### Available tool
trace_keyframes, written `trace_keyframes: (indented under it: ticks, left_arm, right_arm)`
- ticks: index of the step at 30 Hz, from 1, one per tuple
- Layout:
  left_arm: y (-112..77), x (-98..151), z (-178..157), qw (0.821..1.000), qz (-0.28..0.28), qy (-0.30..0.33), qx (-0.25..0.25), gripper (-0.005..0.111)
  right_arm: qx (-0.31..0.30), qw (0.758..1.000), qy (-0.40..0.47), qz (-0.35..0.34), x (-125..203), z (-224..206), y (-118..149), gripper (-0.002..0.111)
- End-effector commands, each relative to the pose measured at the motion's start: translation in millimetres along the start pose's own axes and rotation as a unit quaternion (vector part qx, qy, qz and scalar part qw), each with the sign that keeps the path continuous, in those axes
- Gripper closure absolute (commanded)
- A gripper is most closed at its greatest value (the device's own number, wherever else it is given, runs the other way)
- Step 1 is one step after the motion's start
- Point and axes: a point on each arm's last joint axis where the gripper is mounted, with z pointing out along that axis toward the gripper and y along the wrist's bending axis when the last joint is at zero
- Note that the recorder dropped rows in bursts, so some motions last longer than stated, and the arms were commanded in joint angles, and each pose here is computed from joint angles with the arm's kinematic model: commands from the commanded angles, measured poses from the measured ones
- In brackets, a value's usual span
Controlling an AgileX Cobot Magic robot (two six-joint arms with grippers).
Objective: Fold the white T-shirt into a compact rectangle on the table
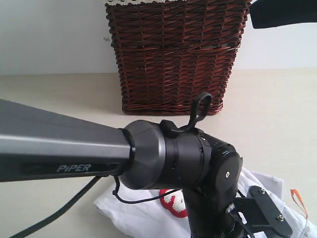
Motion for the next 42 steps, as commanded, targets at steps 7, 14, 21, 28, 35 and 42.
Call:
trace_keyframes:
  ticks: [7, 14, 21, 28, 35, 42]
  left_arm:
    - [26.2, -17, -76, 0.975, -0.034, -0.19, -0.115, 0.107]
    - [89.3, 2, -43, 0.966, -0.172, -0.159, -0.106, 0.107]
    - [145.0, 22, -47, 0.946, -0.271, -0.145, -0.101, 0.107]
    - [181.4, 62, -53, 0.928, -0.35, -0.098, -0.079, 0.107]
    - [194.7, 91, -71, 0.913, -0.39, -0.082, -0.09, 0.107]
    - [171.0, 84, -103, 0.915, -0.343, -0.159, -0.141, 0.107]
  right_arm:
    - [-0.001, 1.0, -0.004, 0.001, 0, 1, -1, 0.108]
    - [-0.001, 1.0, -0.004, 0.001, 0, 1, -1, 0.108]
    - [-0.001, 1.0, -0.004, 0.001, 0, 1, -1, 0.108]
    - [-0.001, 1.0, -0.004, 0.001, 0, 1, -1, 0.108]
    - [0.002, 1.0, -0.002, -0.001, 0, 1, -2, 0.108]
    - [0.002, 1.0, -0.002, -0.001, 0, 1, -2, 0.108]
